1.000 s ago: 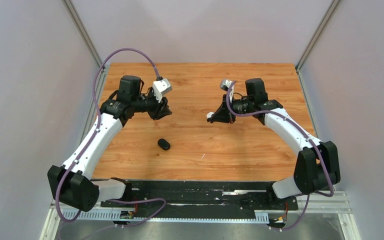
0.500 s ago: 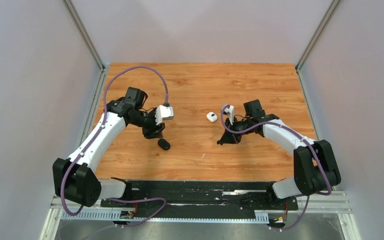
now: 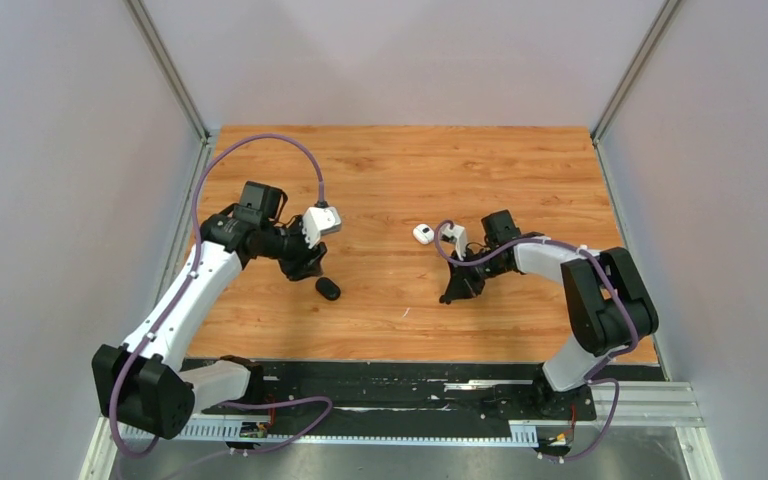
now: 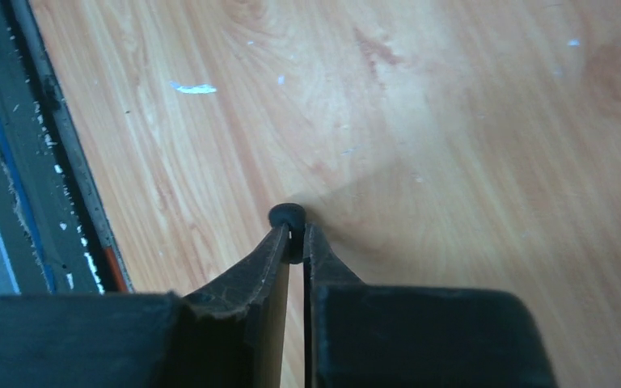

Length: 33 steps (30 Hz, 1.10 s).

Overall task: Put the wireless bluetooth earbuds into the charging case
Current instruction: Place the earbud at the center of the board.

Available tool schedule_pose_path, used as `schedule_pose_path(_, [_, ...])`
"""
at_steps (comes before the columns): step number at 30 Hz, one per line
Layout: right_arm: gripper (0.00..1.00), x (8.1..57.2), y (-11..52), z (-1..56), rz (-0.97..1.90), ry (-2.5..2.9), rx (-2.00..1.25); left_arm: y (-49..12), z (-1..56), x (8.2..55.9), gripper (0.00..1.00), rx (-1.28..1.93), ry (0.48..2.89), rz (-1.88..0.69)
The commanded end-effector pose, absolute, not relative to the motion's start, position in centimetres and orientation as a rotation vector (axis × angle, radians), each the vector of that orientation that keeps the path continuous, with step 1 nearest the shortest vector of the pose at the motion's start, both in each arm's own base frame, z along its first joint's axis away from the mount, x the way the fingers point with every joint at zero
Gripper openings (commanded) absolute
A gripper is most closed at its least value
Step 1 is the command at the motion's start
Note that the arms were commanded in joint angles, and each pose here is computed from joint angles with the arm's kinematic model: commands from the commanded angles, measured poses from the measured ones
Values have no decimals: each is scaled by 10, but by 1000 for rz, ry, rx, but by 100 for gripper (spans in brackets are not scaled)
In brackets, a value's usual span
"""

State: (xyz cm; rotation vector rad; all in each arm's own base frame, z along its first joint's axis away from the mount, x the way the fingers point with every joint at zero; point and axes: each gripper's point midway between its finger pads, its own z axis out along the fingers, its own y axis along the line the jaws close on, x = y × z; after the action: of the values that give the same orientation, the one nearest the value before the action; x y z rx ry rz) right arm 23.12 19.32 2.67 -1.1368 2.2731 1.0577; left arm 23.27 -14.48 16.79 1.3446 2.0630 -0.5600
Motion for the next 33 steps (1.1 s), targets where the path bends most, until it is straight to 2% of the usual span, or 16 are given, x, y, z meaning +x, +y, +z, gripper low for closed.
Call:
schedule_pose_path(1, [14,266,187,18,916,2212,-1200,-137,170,232,52,1286,2109,-513])
schedule_pose_path(3, [24,278,181,17,878,2227,-1178,-133,170,232,52,1283,2123,-492])
schedule_pose_path(8, [36,325,176,56,791,2123,-1130,-126,178,233,55,1226,2161,-465])
schedule_pose_path(11, [39,335,190,93,846,2008,-1163,-122,184,235,58,1147,2196,-466])
schedule_pose_path(15, [40,318,243,130,929,1802,-1322,-118,187,242,60,933,2293,-520])
schedule_pose_path(19, [41,290,306,129,899,1622,-1503,-112,182,254,60,612,2427,-622])
schedule_pose_path(23, [48,283,364,115,838,1608,-1476,-90,180,273,60,259,2504,-653])
schedule_pose_path(26, [55,283,401,104,777,1586,-1441,-78,183,280,61,165,2512,-608])
schedule_pose_path(29, [66,284,433,89,687,1573,-1417,-67,191,285,61,126,2486,-567])
schedule_pose_path(33, [68,293,457,74,682,1647,-1359,-63,201,284,61,110,2450,-561])
